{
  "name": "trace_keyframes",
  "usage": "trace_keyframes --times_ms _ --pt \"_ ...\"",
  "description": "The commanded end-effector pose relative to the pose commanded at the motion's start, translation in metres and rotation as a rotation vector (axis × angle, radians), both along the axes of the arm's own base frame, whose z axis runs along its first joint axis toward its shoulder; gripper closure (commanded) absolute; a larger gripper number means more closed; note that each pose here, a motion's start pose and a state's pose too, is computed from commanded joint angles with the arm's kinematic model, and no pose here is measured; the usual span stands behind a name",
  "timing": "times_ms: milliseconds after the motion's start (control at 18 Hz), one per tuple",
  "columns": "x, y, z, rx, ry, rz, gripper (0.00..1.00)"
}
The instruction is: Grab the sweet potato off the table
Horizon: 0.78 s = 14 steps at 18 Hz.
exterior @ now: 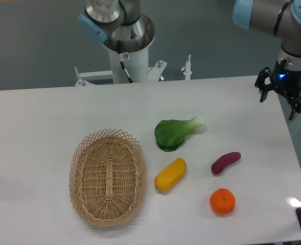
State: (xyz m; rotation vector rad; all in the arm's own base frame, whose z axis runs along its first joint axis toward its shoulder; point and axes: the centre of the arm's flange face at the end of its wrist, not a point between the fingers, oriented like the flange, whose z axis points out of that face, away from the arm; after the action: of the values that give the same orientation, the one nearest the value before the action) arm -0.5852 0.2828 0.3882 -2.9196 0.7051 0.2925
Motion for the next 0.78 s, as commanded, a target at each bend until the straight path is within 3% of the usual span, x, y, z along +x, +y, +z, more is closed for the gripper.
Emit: trace_keyframes --times_ms 500,778 --pt "0.001 0.0 -0.006 0.0 -0.012 0.004 0.0" --pt "0.007 0.019 -0.024 0.016 -0.047 0.114 0.0"
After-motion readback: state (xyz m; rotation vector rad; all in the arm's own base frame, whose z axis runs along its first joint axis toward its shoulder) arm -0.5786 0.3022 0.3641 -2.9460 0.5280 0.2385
